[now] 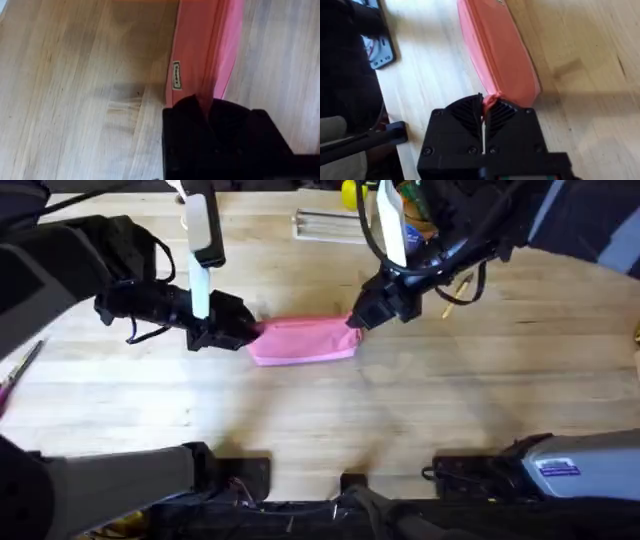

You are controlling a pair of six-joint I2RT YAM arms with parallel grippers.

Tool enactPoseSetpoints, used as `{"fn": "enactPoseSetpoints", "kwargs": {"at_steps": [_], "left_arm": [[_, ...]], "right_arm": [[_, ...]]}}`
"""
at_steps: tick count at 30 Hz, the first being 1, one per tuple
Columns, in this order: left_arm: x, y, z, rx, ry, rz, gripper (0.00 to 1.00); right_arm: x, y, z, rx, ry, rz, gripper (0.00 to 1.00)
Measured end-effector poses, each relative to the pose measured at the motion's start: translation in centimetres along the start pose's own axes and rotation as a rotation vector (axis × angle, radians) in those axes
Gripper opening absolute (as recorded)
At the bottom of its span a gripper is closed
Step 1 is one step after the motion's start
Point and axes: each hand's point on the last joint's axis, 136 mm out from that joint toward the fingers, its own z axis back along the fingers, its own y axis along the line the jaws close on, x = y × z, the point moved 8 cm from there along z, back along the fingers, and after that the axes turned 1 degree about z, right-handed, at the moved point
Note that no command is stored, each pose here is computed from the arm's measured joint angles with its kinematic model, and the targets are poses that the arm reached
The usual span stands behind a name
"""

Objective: Unzip the bag, pick up the pens from the table one at a time and place them inside, then zip the bag closed.

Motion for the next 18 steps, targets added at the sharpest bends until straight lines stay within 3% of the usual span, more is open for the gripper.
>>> {"fn": "enactPoseSetpoints", "kwargs": {"at_steps": [9,13,18], "left_arm": [[-0.3,0.2,0.2,0.011,0.025,0.002,0.043],[-0.5,0.2,0.2,0.016,0.038,0.003,0.043],[-0.5,0.2,0.2,0.013,0.034,0.005,0.043]], "right_arm": [[3.4,1.7,-1.8,0.057,-0.126,0.144,0.031],[5.6,2.1,-4.1,0.074,-0.187,0.202,0.03],[7.1,2.0,-7.6,0.111,-0.224,0.188,0.03]]}}
